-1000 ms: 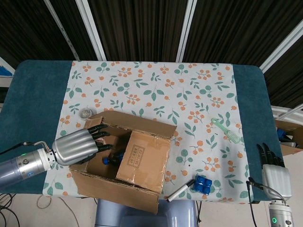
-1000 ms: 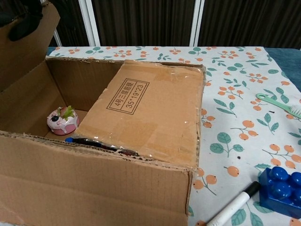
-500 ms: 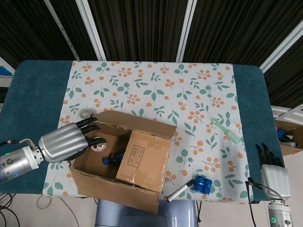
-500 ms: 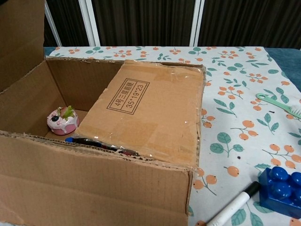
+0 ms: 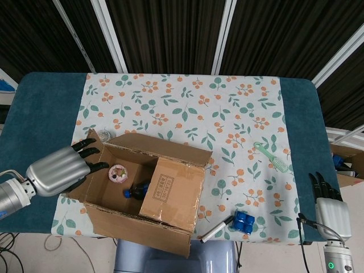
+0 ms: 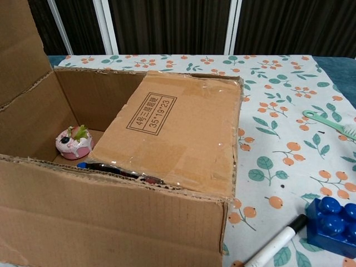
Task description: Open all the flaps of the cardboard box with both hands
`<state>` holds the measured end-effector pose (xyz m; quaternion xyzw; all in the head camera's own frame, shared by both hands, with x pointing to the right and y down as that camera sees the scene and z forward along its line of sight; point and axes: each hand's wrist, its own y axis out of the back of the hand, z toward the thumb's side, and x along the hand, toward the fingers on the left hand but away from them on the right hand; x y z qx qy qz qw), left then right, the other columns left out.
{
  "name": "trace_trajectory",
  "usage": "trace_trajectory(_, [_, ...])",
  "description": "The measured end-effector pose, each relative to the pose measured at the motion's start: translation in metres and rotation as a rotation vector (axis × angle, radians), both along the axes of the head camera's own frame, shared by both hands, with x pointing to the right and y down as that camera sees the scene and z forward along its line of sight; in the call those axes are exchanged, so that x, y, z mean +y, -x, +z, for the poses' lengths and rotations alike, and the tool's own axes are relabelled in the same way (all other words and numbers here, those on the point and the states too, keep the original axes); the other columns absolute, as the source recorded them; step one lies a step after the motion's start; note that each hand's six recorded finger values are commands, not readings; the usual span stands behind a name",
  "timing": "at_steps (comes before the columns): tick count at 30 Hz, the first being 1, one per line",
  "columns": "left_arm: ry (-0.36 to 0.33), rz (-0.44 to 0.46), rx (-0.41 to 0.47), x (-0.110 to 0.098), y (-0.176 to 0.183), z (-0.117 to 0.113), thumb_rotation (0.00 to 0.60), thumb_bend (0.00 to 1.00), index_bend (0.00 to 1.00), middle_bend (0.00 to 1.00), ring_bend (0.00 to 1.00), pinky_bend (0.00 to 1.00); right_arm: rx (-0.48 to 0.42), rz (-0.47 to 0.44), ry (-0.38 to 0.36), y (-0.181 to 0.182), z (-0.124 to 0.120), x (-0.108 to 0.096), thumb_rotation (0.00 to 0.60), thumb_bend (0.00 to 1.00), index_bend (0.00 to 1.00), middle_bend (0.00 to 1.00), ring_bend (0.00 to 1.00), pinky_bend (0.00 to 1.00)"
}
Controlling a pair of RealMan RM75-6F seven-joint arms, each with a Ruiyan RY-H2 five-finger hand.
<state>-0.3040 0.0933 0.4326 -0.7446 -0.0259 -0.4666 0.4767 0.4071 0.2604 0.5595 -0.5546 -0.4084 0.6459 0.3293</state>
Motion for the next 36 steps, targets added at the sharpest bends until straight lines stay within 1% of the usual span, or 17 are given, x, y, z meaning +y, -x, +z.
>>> trace_trajectory(7, [0.003,-0.046,-0.089,0.007,0.018,-0.007,0.600,0.61,0.21,0.60,0.15,0.06,-0.011,0.011,-0.008,-0.002,-0.003,-0.001,0.600,0.18,0.00,0.08,0.17,0.23])
trace_trajectory(10, [-0.002,-0.061,-0.146,0.011,0.029,-0.009,0.600,0.61,0.21,0.60,0.15,0.05,-0.017,0.013,-0.008,-0.003,-0.004,-0.001,0.600,0.18,0.00,0.07,0.17,0.23])
trace_trajectory(20, [0.015,-0.085,-0.303,0.026,0.059,0.002,0.600,0.61,0.21,0.60,0.15,0.05,-0.030,0.016,-0.013,-0.003,-0.007,-0.001,0.600,0.18,0.00,0.08,0.17,0.23])
trace_trajectory(23, [0.022,-0.107,-0.339,0.027,0.067,0.005,0.600,0.61,0.21,0.60,0.15,0.05,-0.032,0.016,-0.008,-0.003,-0.006,-0.001,0.600,0.18,0.00,0.08,0.17,0.23])
trace_trajectory(26, [0.026,-0.109,-0.362,0.029,0.070,0.007,0.600,0.61,0.22,0.58,0.15,0.05,-0.030,0.017,-0.007,-0.004,-0.007,-0.001,0.600,0.18,0.00,0.08,0.17,0.23])
trace_trajectory(28, [0.021,-0.104,-0.363,0.030,0.070,0.009,0.600,0.61,0.22,0.56,0.15,0.05,-0.028,0.017,-0.009,-0.004,-0.007,-0.001,0.600,0.18,0.00,0.08,0.17,0.23])
trace_trajectory(31, [-0.008,-0.099,-0.327,0.029,0.066,0.009,0.600,0.61,0.25,0.52,0.15,0.03,-0.025,0.017,-0.010,-0.005,-0.007,-0.001,0.600,0.18,0.00,0.07,0.17,0.23])
trace_trajectory(34, [-0.059,-0.113,-0.236,0.025,0.059,0.007,0.600,0.61,0.25,0.48,0.13,0.02,-0.023,0.020,-0.011,-0.007,-0.007,-0.001,0.600,0.18,0.00,0.08,0.17,0.23])
trace_trajectory(36, [-0.101,-0.139,-0.143,0.022,0.053,0.004,0.600,0.60,0.25,0.46,0.12,0.01,-0.023,0.021,-0.007,-0.007,-0.006,-0.001,0.600,0.18,0.00,0.07,0.17,0.23])
